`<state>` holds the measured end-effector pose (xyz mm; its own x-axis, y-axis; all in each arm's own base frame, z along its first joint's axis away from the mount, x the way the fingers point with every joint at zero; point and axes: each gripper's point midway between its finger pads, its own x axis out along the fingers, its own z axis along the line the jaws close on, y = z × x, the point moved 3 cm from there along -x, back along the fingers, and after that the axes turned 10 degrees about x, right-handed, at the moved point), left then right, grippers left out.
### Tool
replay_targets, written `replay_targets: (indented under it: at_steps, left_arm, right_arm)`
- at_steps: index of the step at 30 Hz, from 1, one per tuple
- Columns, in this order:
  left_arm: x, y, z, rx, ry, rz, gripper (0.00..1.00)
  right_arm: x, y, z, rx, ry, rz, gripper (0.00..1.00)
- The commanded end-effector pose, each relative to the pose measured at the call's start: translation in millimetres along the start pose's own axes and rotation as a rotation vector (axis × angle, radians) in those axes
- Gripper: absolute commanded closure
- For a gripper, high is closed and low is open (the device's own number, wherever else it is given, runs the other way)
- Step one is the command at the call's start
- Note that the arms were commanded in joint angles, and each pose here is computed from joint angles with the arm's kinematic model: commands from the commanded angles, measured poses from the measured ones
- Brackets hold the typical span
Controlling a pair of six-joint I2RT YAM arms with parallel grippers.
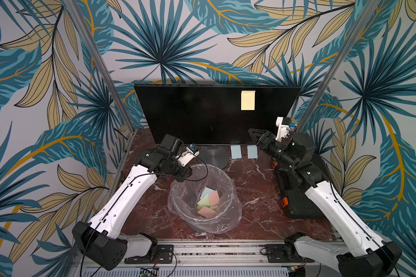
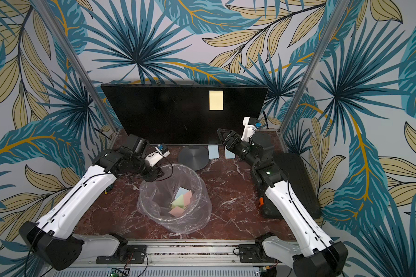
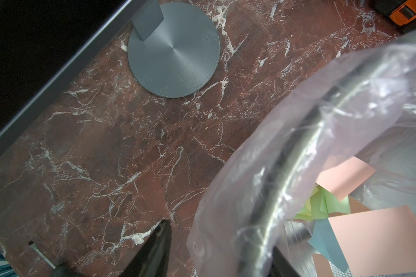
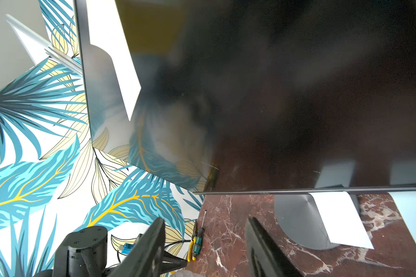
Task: Remove the sticky note from the monitor
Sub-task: Tear off the sticky note from the monitor.
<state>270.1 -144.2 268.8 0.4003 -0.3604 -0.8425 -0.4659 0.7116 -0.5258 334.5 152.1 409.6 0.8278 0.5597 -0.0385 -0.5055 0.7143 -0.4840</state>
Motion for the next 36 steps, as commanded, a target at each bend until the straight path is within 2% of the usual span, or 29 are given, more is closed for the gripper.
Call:
replay_targets:
  at_steps: [1,20,36]
  left_arm:
    - [3.2,2.6,2.6,0.008,-0.016,0.013,0.47]
    - [0.6,2.3,2.4,0.009,-0.021,0.007,0.47]
    - [0.5,2.3,2.3,0.013,-0.021,0.008,0.47]
  right_arm:
    - [-0.4,-13.3,24.1,-0.009,-0.085,-0.033,0.44]
    - [22.7,-42.4,53.5,-0.024,-0.157,-0.057,0.46]
    - [38.6,-61.6,62.0,-0.033,-0.169,-0.061,0.48]
